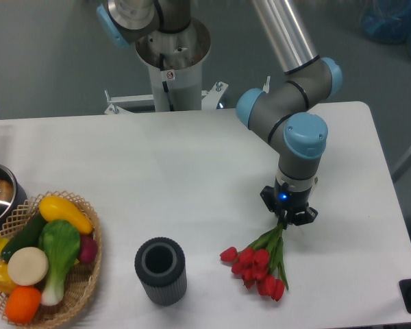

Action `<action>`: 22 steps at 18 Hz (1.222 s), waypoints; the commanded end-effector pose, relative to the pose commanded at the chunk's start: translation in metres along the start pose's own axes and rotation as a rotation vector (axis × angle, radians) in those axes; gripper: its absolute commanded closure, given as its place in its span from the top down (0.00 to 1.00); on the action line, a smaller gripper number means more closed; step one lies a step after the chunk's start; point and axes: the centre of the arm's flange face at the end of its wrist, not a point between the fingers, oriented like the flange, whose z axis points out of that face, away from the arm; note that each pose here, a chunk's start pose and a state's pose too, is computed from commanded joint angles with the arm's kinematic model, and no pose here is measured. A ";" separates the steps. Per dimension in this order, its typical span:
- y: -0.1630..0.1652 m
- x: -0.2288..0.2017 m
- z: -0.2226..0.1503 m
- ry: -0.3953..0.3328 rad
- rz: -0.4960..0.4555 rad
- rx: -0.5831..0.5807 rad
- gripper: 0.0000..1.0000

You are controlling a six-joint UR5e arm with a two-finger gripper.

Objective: Pick up the flowers from the table
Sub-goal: 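Lift the gripped red tulips up off the table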

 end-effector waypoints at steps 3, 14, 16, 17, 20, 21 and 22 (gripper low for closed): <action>-0.016 -0.016 -0.060 -0.024 -0.052 0.255 0.15; -0.052 -0.030 -0.152 -0.024 -0.005 0.669 0.15; -0.053 -0.032 -0.157 -0.017 -0.003 0.709 0.15; -0.050 -0.034 -0.159 -0.015 -0.006 0.724 0.15; -0.043 -0.038 -0.164 -0.002 -0.025 0.770 0.15; -0.042 -0.039 -0.167 0.007 -0.038 0.792 0.15; -0.041 -0.039 -0.171 0.012 -0.051 0.804 0.15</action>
